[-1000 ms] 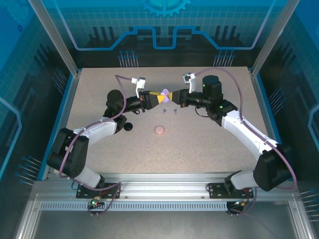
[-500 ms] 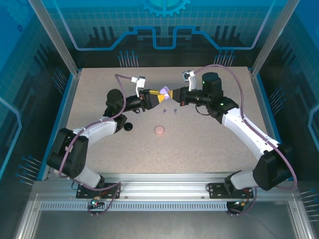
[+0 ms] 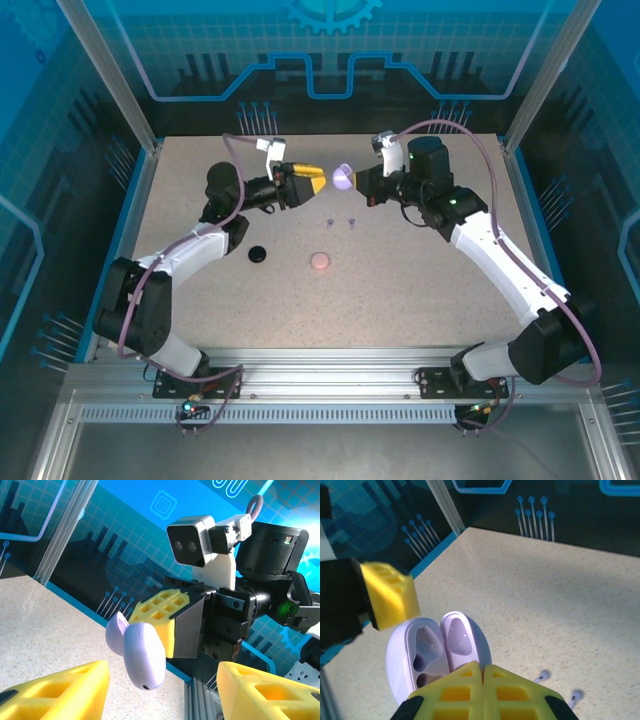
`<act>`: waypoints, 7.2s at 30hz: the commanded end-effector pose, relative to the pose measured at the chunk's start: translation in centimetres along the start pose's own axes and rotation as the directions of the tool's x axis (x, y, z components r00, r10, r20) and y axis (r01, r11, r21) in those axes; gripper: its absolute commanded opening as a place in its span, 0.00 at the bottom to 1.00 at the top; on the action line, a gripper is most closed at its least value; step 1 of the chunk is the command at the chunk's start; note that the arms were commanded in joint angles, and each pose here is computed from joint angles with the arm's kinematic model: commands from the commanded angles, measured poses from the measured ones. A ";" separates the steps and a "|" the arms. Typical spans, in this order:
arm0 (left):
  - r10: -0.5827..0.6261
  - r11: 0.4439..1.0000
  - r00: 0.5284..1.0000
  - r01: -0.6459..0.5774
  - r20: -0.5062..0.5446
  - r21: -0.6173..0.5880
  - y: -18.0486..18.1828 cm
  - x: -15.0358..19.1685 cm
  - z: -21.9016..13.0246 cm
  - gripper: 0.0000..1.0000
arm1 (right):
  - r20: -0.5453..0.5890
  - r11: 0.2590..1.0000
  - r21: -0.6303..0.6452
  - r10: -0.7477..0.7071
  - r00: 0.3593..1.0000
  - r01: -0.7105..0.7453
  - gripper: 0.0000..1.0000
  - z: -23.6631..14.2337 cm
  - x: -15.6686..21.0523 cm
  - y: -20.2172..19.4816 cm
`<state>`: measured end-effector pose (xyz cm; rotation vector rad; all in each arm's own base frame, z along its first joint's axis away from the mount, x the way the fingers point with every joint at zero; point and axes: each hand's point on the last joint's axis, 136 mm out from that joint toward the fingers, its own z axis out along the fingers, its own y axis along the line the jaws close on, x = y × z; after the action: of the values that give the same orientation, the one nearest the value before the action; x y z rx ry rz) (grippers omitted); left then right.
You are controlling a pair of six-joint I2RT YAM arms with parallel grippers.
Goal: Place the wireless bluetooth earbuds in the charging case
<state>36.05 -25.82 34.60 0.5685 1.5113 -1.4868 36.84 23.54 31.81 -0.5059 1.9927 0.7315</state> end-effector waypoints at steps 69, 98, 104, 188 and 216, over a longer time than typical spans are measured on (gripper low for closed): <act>-0.014 0.997 0.902 0.047 -0.431 0.066 7.8 0.8 1.4 0.47 | -0.077 0.957 -0.179 -0.247 0.966 0.230 0.00 8.5 -2.0 -0.9; 0.032 0.993 0.984 -0.052 -0.178 -0.108 10.2 -3.0 -2.1 0.07 | -0.041 0.999 -0.011 -0.034 0.999 0.033 0.60 4.6 -2.6 -1.5; 0.076 0.972 0.997 -0.069 0.023 -0.223 9.7 -5.6 -4.5 0.08 | -0.119 0.980 0.118 0.172 0.978 -0.158 0.61 6.1 1.4 -2.4; 0.403 0.752 0.887 -0.182 0.225 -0.633 3.2 -3.8 -10.3 0.09 | -0.271 0.517 0.841 0.657 0.703 -0.158 0.35 21.1 23.3 -10.1; 0.383 0.773 0.901 -0.191 0.205 -0.605 3.4 -2.9 -9.5 0.09 | -0.304 0.583 0.794 0.626 0.718 -0.172 0.31 21.4 23.2 -12.3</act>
<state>38.02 -14.70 33.50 0.1175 1.4663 -0.7590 45.26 29.28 1.87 0.3066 2.7938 -0.0177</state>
